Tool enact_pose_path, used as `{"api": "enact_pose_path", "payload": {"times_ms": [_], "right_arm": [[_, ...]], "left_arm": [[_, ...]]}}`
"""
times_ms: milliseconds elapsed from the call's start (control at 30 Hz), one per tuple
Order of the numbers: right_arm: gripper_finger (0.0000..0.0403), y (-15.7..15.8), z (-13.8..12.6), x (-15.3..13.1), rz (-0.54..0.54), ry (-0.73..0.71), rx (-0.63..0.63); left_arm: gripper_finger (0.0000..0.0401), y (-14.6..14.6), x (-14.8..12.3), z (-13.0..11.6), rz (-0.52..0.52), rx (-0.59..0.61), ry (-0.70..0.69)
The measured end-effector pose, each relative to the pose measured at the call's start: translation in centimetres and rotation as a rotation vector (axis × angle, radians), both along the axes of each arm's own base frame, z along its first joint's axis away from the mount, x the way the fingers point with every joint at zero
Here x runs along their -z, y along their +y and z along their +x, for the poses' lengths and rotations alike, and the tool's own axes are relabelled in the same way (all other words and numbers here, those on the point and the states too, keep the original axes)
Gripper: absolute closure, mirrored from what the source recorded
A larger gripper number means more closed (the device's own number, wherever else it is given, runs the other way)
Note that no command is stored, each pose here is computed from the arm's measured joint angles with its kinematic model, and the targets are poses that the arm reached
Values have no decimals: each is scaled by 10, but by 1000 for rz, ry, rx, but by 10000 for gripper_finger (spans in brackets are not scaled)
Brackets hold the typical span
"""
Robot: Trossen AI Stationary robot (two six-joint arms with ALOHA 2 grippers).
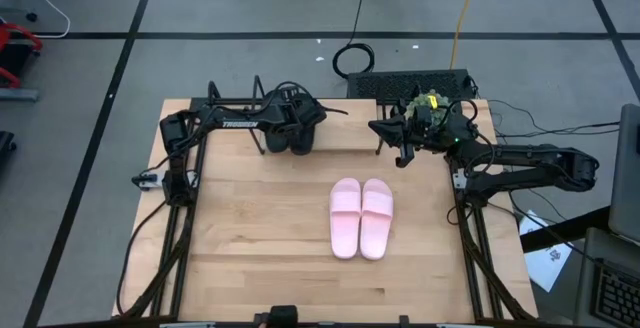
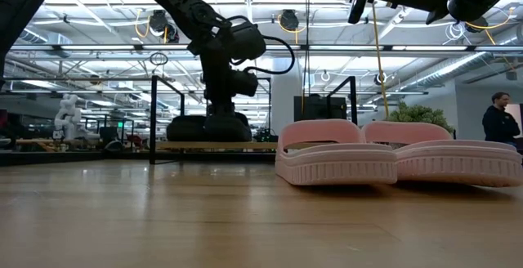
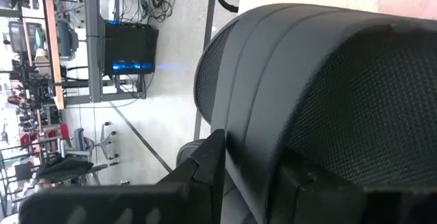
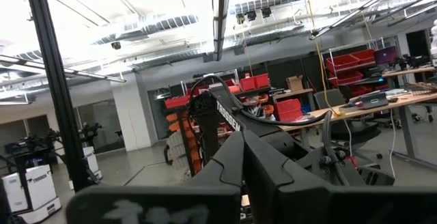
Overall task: Pick and place slides into the shelf
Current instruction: Put the black slide on the shelf
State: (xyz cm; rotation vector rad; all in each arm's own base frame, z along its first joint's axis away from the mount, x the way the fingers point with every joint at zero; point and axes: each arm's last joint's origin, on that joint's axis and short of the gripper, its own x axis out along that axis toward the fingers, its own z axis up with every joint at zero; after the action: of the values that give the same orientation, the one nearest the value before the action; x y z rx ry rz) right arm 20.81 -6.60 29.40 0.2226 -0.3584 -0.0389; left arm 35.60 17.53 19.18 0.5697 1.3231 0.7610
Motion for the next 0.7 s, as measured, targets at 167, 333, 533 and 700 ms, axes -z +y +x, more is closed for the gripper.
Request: {"api": "enact_pose_path", "payload": {"times_ms": [167,333,533,700], "right_arm": [[403,0,0,0,0,0,0],[403,0,0,0,0,0,0],[403,0,0,0,0,0,0],[403,0,0,0,0,0,0]], "left_arm": [[322,-2,0,1,9,-10,-6],[322,-1,0,1,13,-14,-6],[322,-3,0,1,11,-10,-8],[322,-7,0,3,3,6,-11]]}}
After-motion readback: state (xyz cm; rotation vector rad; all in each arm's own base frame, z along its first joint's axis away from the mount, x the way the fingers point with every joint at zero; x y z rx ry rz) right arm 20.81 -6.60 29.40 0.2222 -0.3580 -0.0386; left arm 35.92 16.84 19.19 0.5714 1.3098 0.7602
